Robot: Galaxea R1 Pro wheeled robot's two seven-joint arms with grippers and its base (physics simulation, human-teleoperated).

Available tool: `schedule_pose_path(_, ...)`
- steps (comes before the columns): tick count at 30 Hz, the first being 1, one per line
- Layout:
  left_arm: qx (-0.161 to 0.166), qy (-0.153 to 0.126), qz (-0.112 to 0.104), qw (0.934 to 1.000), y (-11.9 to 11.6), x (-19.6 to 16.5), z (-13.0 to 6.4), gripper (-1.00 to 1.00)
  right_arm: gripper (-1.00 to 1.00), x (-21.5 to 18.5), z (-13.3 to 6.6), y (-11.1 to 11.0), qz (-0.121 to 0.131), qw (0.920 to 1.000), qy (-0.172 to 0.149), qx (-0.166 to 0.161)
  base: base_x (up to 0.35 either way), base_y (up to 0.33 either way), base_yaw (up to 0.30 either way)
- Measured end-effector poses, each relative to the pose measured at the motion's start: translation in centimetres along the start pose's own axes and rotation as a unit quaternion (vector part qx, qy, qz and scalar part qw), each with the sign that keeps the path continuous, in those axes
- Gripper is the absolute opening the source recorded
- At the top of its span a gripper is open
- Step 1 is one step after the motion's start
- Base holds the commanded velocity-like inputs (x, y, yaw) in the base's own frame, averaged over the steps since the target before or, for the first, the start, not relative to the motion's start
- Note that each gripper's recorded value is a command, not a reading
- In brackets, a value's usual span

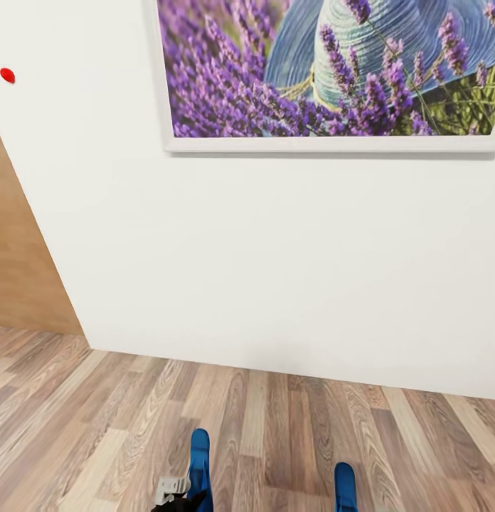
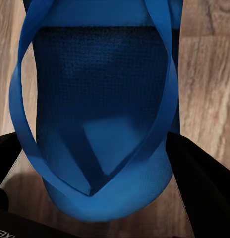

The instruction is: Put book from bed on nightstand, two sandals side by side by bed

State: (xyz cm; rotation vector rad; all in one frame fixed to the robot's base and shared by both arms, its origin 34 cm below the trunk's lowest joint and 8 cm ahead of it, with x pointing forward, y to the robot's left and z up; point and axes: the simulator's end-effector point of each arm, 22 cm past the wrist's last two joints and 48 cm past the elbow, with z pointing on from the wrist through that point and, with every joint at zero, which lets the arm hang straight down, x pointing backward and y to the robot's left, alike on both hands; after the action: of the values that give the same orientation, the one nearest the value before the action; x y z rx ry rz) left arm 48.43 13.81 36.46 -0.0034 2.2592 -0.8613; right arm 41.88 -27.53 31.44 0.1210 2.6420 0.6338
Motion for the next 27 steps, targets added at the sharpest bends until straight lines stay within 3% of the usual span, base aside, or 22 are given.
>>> schedule_pose_path(14, 0.0, 0.0, 0.0, 1.0, 0.0, 0.0, 0.0, -1.0, -1.0, 0.02, 0.0, 0.0, 0.0, 1.0, 0.0, 0.0, 0.325, 0.0, 0.022)
schedule_pose_path(27, 0.0, 0.0, 0.0, 1.0, 0.0, 0.01, -0.01, -1.0, -1.0, 0.02, 0.03, 0.05, 0.0, 1.0, 0.0, 0.0, 0.325, 0.0, 0.241)
